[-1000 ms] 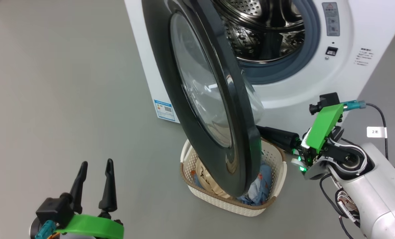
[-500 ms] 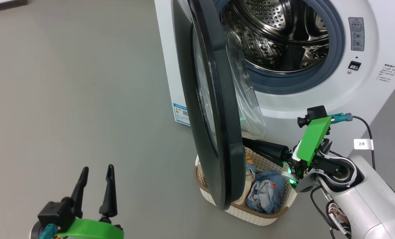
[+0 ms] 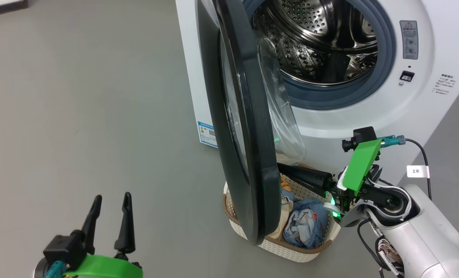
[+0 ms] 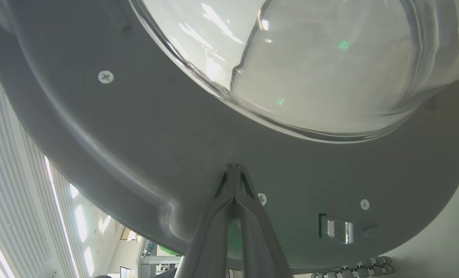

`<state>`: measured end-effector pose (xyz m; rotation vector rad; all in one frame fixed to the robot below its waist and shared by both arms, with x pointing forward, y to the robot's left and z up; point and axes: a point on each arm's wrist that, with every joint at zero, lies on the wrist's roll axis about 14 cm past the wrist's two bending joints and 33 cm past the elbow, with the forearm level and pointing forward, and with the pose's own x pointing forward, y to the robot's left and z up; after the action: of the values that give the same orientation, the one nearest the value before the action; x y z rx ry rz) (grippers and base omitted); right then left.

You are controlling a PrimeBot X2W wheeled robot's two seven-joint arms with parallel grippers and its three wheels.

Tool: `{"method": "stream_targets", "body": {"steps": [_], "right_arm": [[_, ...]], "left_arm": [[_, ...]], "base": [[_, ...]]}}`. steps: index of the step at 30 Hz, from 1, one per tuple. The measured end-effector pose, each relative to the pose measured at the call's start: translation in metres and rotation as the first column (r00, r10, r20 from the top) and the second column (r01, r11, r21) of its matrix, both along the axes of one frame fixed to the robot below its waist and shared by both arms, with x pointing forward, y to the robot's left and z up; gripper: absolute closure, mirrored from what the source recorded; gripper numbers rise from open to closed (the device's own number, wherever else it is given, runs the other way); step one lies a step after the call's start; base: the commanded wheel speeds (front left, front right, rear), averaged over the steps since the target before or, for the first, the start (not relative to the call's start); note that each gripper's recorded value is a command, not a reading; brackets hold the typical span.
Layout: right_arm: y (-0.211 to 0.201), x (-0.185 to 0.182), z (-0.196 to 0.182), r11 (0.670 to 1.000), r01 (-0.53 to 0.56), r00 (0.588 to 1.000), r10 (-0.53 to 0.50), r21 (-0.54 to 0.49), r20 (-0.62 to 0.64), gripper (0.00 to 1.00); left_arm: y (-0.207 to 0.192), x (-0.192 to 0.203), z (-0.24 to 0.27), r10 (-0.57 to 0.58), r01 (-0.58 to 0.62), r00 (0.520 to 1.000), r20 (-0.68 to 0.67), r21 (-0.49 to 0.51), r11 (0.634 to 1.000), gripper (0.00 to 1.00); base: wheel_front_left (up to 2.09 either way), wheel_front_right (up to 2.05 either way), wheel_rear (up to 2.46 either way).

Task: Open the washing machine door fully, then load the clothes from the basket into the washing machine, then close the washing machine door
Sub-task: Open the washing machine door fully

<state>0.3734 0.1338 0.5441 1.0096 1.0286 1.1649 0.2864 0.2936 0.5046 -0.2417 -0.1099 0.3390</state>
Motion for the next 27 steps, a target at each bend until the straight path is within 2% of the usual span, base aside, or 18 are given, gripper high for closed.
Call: {"method": "stream_targets", "body": {"steps": [7,8,9,10,11,12,20,27], "right_arm": [[-0.008,0.005,0.003,0.999,0.035,0.999,-0.035,0.008,0.004,1.0],[-0.009,0.006,0.003,0.999,0.04,0.999,-0.04,0.009,0.005,0.88],[-0.011,0.007,0.004,0.999,0.048,0.999,-0.048,0.01,0.006,0.71],[-0.013,0.009,0.005,0.998,0.056,0.998,-0.056,0.013,0.007,0.6],[-0.015,0.01,0.006,0.998,0.065,0.998,-0.065,0.015,0.008,0.55],[-0.022,0.014,0.011,0.995,0.094,0.995,-0.094,0.023,0.02,0.0],[-0.048,0.022,0.024,0.98,0.193,0.978,-0.196,0.053,0.068,0.0],[-0.075,0.026,0.041,0.949,0.3,0.939,-0.313,0.1,0.145,0.0]], "left_arm": [[-0.005,0.005,0.0,-0.023,0.023,1.0,0.003,-0.003,1.0,0.0],[-0.006,0.006,0.001,-0.027,0.027,1.0,0.003,-0.002,1.0,0.0],[-0.007,0.007,0.001,-0.032,0.032,0.999,0.004,-0.002,0.999,0.0],[-0.008,0.008,0.001,-0.035,0.035,0.999,0.004,-0.001,0.999,0.0],[-0.009,0.009,0.001,-0.04,0.04,0.999,0.005,0.001,0.999,0.0],[-0.012,0.012,0.003,-0.055,0.055,0.998,0.008,0.006,0.998,0.0],[-0.027,0.025,0.005,-0.108,0.108,0.994,0.013,0.011,0.994,0.0],[-0.045,0.037,0.002,-0.173,0.173,0.985,0.009,0.006,0.985,0.0]], "base": [[0.0,0.0,0.0],[0.0,0.0,0.0],[0.0,0.0,0.0],[0.0,0.0,0.0],[0.0,0.0,0.0],[0.0,0.0,0.0],[0.0,0.0,0.0],[0.0,0.0,0.0]]}}
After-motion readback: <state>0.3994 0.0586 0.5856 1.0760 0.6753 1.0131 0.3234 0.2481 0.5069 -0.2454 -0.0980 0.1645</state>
